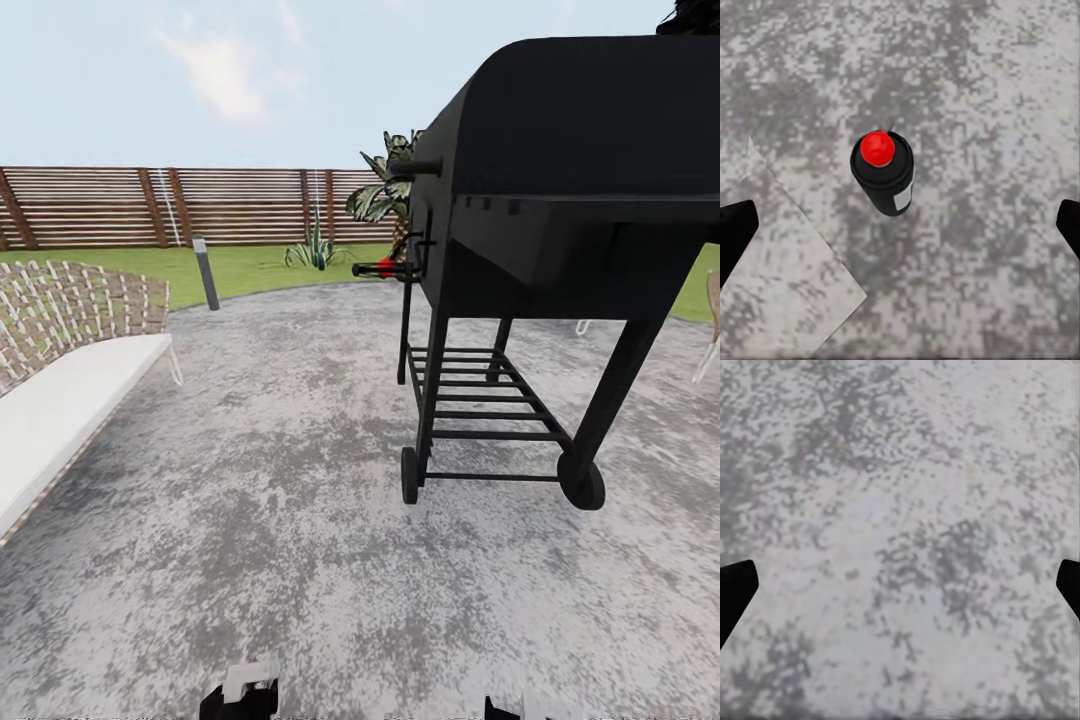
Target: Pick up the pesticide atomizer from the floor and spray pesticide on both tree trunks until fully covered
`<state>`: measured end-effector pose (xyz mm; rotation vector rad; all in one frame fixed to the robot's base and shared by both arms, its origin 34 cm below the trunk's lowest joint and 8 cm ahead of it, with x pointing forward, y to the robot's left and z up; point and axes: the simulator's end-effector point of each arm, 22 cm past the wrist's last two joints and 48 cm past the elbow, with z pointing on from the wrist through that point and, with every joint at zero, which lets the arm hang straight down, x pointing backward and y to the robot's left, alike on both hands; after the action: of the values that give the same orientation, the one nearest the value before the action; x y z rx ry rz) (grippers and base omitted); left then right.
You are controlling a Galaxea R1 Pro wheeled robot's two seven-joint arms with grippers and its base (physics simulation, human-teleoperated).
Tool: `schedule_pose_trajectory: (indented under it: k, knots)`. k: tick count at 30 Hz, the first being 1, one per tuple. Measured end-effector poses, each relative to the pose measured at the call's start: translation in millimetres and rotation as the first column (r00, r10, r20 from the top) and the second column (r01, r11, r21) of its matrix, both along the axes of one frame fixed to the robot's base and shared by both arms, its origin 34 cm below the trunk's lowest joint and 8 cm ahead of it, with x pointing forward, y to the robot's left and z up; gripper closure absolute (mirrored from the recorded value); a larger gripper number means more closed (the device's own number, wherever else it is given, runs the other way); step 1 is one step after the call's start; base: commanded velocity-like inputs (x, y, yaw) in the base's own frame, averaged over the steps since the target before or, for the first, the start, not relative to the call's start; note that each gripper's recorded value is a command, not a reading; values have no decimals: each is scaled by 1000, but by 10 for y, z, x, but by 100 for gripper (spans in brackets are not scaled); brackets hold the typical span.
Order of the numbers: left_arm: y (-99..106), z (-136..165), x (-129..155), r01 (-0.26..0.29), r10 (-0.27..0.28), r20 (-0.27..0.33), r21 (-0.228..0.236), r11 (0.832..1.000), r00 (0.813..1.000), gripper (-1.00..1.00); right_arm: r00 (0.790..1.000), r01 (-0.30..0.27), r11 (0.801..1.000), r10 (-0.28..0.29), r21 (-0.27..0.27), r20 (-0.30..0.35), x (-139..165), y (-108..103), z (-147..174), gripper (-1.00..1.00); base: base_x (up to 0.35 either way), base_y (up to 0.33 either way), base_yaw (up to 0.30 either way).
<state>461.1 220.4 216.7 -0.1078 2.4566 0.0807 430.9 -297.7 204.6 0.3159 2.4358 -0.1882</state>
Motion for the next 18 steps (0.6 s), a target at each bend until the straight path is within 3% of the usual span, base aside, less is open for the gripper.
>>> schedule_pose_trajectory:
  k: [18]
  knots:
    - [21,-268,-187,-3,3,-58,1,1000,998,-100,997,0,1000,0,0,-74,-228,1,-267,-100,0,0,0]
